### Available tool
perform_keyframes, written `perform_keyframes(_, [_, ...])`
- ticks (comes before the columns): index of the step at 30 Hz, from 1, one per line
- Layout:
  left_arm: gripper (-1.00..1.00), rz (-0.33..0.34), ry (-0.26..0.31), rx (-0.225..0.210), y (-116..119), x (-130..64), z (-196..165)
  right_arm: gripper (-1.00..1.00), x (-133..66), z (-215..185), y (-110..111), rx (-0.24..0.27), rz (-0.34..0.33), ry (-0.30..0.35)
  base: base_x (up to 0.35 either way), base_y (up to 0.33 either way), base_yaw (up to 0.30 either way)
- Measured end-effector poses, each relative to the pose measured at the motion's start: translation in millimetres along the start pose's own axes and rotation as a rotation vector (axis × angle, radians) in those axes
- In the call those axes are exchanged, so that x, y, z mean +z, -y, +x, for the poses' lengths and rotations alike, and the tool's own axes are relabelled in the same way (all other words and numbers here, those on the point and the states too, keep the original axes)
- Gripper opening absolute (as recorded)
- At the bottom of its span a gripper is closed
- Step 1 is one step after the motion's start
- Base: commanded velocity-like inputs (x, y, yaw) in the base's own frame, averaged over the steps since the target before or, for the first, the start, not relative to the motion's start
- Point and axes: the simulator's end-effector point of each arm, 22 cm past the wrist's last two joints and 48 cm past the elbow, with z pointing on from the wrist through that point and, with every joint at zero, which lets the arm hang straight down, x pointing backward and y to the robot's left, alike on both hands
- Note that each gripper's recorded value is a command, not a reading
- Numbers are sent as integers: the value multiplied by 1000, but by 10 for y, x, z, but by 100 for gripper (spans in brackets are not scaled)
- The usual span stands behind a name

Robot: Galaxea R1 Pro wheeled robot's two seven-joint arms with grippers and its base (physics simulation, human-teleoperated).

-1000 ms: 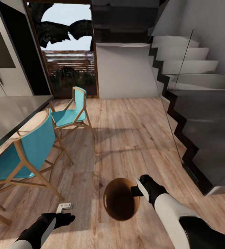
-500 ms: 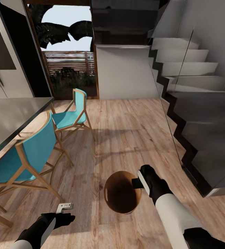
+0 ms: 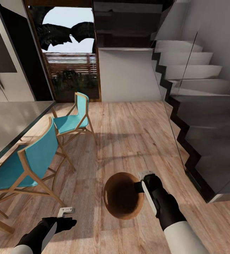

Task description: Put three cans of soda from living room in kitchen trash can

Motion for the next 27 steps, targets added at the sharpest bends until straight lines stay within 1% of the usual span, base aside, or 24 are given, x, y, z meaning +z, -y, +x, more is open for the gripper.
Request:
perform_keyframes(1, [100,0,0,0,1,-18,-9,-100,-81,75,-26,-5,2,21,0,0,0])
perform_keyframes(3, [100,-1,0,1,3,-51,-25,-100,-126,188,-100,5,-21,17,0,0,0])
perform_keyframes(5, [100,-1,0,0,7,-86,-43,-100,-152,354,-122,11,-32,5,0,0,0])
perform_keyframes(6, [100,-1,0,0,9,-101,-50,-100,-116,466,-99,9,-28,-22,0,0,0])
perform_keyframes(7, [100,-1,0,0,10,-118,-59,-100,-102,530,-49,2,-16,-36,0,0,0])
perform_keyframes(8, [100,0,0,0,12,-134,-67,-100,-120,582,80,12,-18,-36,0,0,0])
perform_keyframes(10, [100,0,0,0,16,-168,-83,-100,-159,575,322,-26,47,-33,0,0,0])
perform_keyframes(11, [100,0,0,0,17,-184,-91,-100,-169,589,396,-38,59,-37,0,0,0])
perform_keyframes(12, [100,0,0,-1,19,-201,-99,-100,-177,606,416,-38,45,-41,0,0,0])
perform_keyframes(13, [100,0,0,-1,21,-218,-107,-100,-170,686,420,-28,-9,-54,0,0,0])
perform_keyframes(14, [100,0,0,-1,24,-234,-115,-100,-166,757,406,-17,-46,-70,0,0,0])
perform_keyframes(15, [100,1,0,-2,27,-251,-124,-100,-181,828,441,-11,-82,-81,0,0,0])
perform_keyframes(16, [100,1,0,-2,29,-267,-133,-100,-197,850,507,-17,-79,-85,0,0,0])
perform_keyframes(17, [100,1,1,-2,32,-285,-144,-100,-210,894,622,-30,-67,-94,0,0,0])
perform_keyframes(19, [100,2,1,-3,36,-318,-160,-100,-237,911,810,-63,-14,-100,0,0,0])
perform_keyframes(20, [100,2,1,-4,39,-334,-168,-100,-249,941,851,-63,-16,-108,0,0,0])
perform_keyframes(23, [100,3,2,-4,45,-383,-194,-100,-297,998,787,-33,-70,-120,0,0,0])
perform_keyframes(24, [100,3,2,-4,47,-399,-200,-100,-309,1047,795,-27,-79,-128,0,0,0])
perform_keyframes(27, [100,3,1,-4,52,-447,-221,-100,-344,1108,916,-53,-35,-142,0,0,0])
